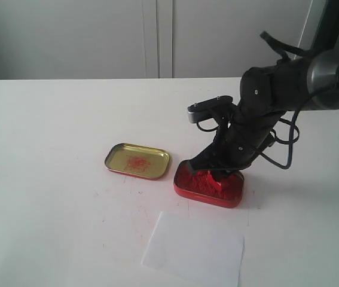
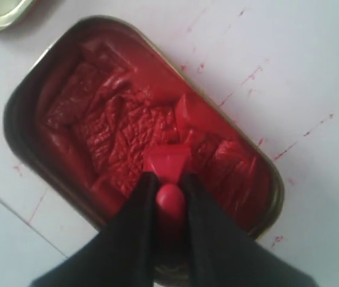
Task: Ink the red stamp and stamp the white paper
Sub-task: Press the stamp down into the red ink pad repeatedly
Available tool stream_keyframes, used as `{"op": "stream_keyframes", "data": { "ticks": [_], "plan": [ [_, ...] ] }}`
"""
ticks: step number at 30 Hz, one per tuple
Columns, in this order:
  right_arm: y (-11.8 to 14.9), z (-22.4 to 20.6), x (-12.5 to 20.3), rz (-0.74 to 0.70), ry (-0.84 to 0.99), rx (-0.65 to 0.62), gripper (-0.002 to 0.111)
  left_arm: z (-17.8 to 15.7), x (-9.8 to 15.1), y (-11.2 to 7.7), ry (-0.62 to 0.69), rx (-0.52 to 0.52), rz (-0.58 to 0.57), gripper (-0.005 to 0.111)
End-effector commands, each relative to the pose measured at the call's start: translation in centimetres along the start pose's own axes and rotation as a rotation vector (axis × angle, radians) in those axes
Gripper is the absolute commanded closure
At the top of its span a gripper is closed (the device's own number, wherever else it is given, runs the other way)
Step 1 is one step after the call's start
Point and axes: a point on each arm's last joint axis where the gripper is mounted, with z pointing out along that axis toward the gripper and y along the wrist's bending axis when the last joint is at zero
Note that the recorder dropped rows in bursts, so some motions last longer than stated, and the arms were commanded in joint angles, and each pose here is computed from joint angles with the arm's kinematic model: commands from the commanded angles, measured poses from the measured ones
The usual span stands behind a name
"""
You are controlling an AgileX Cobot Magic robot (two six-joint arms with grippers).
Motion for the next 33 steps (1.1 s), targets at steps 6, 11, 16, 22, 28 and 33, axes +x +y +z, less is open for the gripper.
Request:
{"op": "stream_keyframes", "data": {
  "ticks": [6,11,16,22,28,33],
  "plan": [
    [-0.4,1.3,0.0,-0.003,-0.051,0.013,0.108,0.0,0.1,0.0,-0.003,-0.002,-0.001,0.107],
    [-0.6,3.5,1.3,-0.007,0.017,0.017,0.108,0.0,0.1,0.0,-0.003,-0.002,-0.001,0.107],
    [-0.6,5.4,2.3,-0.004,0.079,0.014,0.108,0.0,0.1,0.0,-0.003,-0.002,-0.001,0.107],
    [-0.7,5.9,2.8,-0.002,0.101,0.013,0.108,0.0,0.1,0.0,-0.003,-0.002,-0.001,0.107],
    [-0.6,5.9,2.9,-0.002,0.118,0.011,0.108,0.0,0.1,0.0,-0.003,-0.002,-0.001,0.107],
    [-0.6,5.9,2.9,0.0,0.12,0.011,0.108,0.0,0.1,0.0,-0.003,-0.002,-0.001,0.107]
  ]
}}
